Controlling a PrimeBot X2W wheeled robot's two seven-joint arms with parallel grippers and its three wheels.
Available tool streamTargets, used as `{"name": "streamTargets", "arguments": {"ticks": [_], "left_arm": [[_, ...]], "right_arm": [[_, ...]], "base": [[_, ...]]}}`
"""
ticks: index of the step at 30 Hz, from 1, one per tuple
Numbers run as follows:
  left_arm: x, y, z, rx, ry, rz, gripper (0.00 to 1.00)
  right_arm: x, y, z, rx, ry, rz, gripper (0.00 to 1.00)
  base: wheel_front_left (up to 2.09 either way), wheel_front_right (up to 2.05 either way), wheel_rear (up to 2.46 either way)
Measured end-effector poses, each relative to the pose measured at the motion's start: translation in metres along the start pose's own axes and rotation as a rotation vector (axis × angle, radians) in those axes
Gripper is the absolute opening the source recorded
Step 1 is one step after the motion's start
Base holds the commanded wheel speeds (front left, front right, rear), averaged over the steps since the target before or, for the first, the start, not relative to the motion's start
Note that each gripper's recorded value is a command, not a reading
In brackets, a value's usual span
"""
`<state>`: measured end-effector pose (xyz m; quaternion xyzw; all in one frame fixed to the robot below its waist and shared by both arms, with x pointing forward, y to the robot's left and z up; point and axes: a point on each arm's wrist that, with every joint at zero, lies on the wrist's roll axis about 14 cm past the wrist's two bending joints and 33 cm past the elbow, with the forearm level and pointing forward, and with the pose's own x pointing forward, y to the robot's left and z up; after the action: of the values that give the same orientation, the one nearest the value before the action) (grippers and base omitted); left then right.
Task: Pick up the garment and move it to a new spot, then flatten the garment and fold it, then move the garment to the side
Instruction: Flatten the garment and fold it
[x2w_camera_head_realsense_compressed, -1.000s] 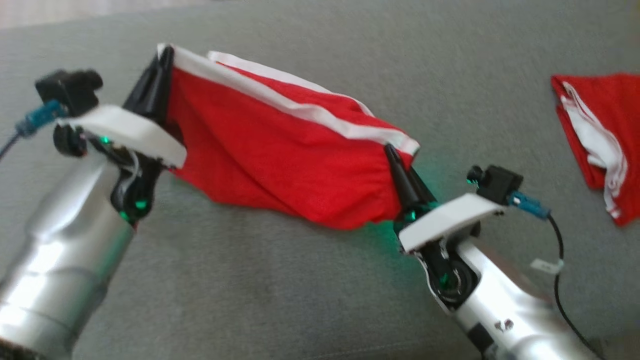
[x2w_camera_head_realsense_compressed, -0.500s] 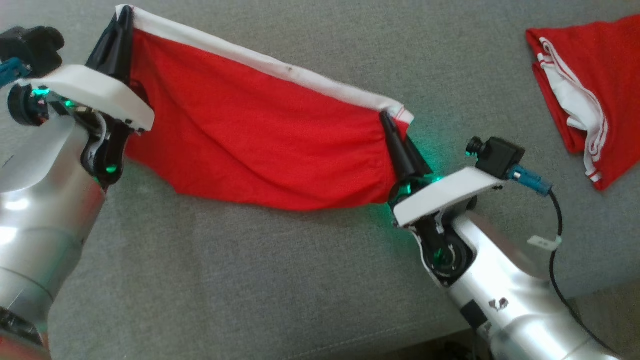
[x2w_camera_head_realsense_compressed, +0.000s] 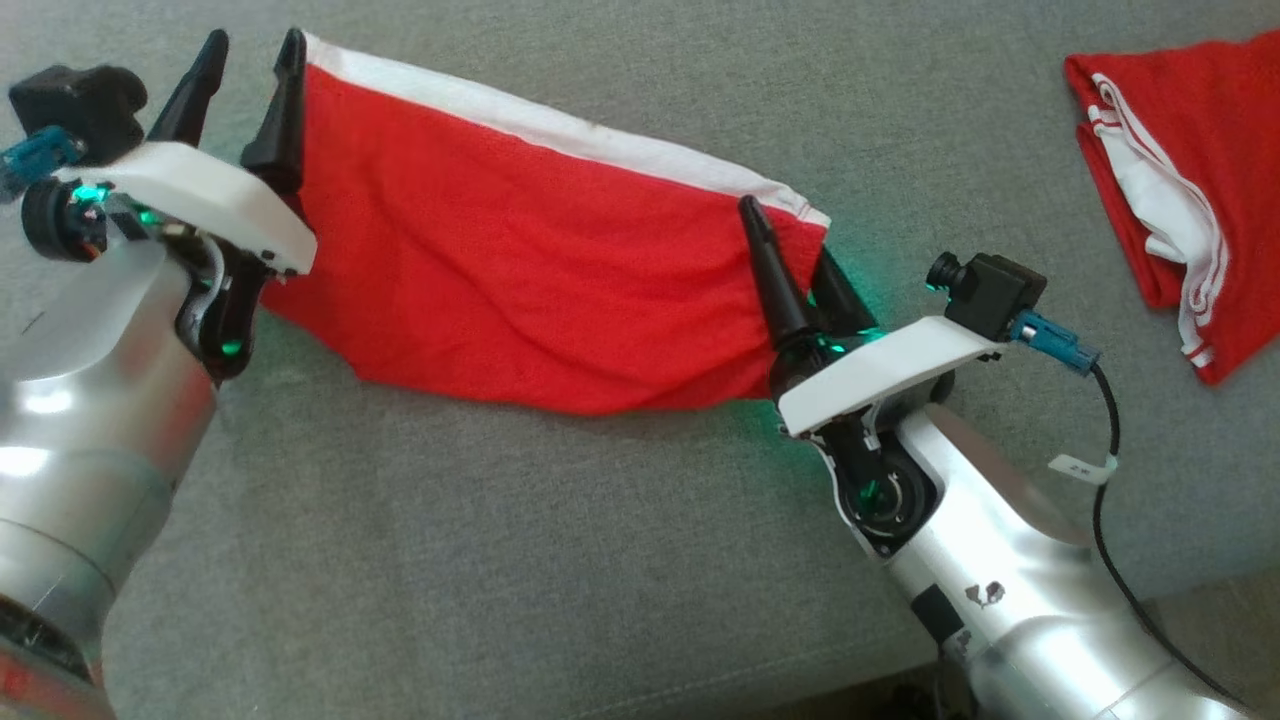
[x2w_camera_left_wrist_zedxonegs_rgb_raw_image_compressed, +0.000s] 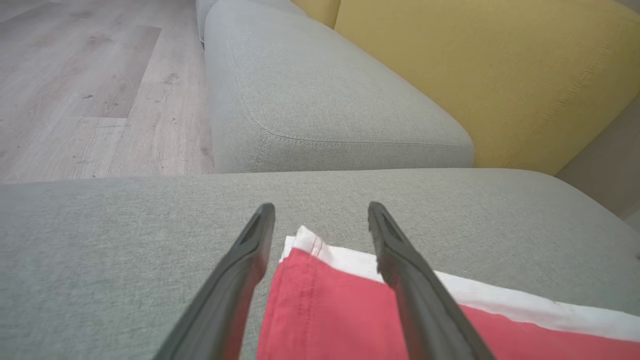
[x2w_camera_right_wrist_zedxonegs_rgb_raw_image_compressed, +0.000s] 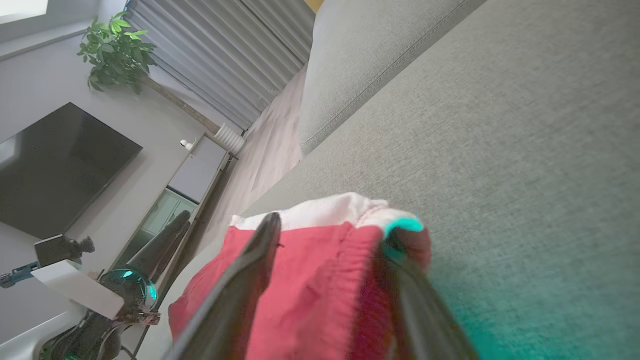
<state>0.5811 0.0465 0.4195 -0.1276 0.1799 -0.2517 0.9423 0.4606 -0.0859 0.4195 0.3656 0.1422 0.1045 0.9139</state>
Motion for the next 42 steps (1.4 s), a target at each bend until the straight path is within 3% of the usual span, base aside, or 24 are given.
{"name": "streamTargets", "arguments": {"ticks": [14, 21, 27, 40, 41, 42], "left_arm": [[-0.047, 0.027, -0.005, -0.099, -0.063, 0.137, 1.0], [-0.058, 0.02, -0.031, -0.067, -0.032, 0.142, 1.0], [-0.056, 0.019, -0.04, -0.051, -0.014, 0.154, 1.0], [-0.058, 0.021, -0.081, -0.031, 0.142, 0.185, 1.0], [-0.058, 0.02, -0.083, -0.023, 0.159, 0.18, 0.98], [-0.059, 0.019, -0.085, -0.016, 0.177, 0.177, 0.75]], "right_arm": [[-0.041, -0.032, -0.005, 0.005, -0.012, -0.113, 1.0], [-0.054, -0.061, 0.033, -0.158, -0.111, -0.188, 1.0], [-0.057, -0.064, 0.055, -0.314, -0.167, -0.207, 1.0], [-0.07, -0.074, 0.05, -0.346, -0.165, -0.255, 1.0], [-0.069, -0.073, 0.049, -0.346, -0.165, -0.253, 1.0], [-0.069, -0.073, 0.049, -0.344, -0.166, -0.252, 1.0]], "base": [[0.0, 0.0, 0.0], [0.0, 0.0, 0.0], [0.0, 0.0, 0.0], [0.0, 0.0, 0.0], [0.0, 0.0, 0.0], [0.0, 0.0, 0.0]]}}
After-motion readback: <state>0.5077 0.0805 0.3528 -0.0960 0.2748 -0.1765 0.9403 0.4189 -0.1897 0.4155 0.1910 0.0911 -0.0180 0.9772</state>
